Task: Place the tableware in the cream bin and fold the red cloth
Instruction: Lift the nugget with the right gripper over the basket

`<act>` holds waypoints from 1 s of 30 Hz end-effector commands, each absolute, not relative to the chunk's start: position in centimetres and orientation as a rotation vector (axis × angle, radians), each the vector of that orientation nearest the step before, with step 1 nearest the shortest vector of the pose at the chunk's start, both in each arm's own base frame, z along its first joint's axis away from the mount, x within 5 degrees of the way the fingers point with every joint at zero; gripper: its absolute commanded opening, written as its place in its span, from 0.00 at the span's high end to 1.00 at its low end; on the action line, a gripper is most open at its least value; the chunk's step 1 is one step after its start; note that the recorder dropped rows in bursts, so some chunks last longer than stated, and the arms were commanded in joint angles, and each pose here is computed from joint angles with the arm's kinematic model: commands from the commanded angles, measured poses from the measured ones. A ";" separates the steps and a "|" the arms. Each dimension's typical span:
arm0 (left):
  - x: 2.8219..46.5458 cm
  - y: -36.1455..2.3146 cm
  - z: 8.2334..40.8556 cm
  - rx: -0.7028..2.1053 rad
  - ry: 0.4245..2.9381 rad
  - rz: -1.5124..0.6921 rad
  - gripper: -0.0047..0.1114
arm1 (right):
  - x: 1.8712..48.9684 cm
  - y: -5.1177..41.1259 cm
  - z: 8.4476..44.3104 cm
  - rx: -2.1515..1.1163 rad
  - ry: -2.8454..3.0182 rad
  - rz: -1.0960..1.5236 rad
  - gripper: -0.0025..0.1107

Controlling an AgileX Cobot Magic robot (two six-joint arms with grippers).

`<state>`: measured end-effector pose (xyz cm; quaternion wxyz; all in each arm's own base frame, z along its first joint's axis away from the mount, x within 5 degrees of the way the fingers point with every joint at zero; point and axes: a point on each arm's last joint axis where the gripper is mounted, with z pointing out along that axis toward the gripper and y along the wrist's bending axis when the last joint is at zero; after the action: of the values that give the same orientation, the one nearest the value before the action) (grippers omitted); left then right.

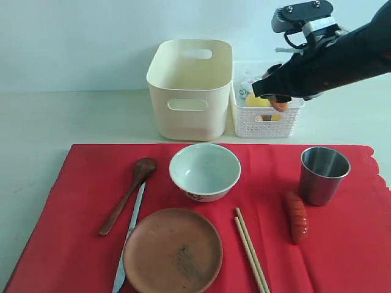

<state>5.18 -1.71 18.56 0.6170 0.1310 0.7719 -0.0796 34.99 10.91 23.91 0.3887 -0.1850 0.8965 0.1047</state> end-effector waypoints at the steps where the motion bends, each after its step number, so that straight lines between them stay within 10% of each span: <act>1: 5.2 -1.7 18.6 0.297 1.767 -0.180 0.96 | 37.6 10.4 23.0 -0.400 2.221 0.200 0.98; 30: 5.2 -1.7 18.6 0.297 1.767 -0.180 0.96 | 51.6 11.2 14.3 -0.437 2.279 0.188 0.98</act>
<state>5.18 -1.71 18.56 0.6170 0.1310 0.7719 -0.0796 51.40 11.47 14.02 0.3945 -0.1593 0.9009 0.0852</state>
